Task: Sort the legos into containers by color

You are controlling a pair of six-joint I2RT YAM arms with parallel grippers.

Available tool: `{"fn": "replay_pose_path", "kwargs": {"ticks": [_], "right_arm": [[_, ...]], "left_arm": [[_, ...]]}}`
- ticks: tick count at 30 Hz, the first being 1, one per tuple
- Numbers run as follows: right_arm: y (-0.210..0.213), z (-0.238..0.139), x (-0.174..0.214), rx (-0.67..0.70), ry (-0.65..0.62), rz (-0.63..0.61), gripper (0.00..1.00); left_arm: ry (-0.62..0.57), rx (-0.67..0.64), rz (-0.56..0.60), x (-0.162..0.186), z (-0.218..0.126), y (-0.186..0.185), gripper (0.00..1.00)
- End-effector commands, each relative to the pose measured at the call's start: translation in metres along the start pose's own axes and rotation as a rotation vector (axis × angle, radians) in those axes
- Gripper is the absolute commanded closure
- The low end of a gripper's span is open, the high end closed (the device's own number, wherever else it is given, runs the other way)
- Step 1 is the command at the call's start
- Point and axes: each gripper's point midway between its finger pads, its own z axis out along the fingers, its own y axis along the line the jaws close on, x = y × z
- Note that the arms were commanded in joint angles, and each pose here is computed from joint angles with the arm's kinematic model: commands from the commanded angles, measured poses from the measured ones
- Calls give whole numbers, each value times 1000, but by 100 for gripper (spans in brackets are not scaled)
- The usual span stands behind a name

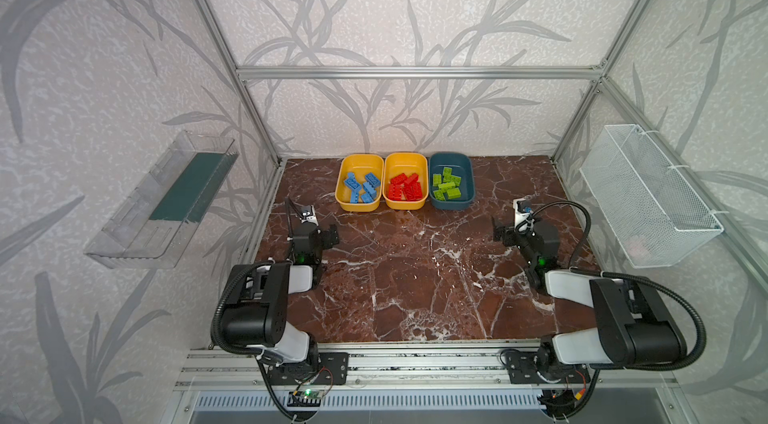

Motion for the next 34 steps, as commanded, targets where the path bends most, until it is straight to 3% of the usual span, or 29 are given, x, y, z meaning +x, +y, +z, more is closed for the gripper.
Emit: {"fn": "replay_pose_path", "kwargs": {"ticks": [1,5,9,34], "right_arm": [[-2,1,18,28,-46,14,1],[-15,4,25,97,37,42,1],[-15,8,24,123,36,19,1],[-2,13,24,56,55,-11,1]], "left_arm": [[-43,12,13,-16,0,-4,1],[-42,10,12,-15,0,-3,1],[-45,11,12,-17,0,-3,1],[-44,12,12,-16,0,-4,1]]}}
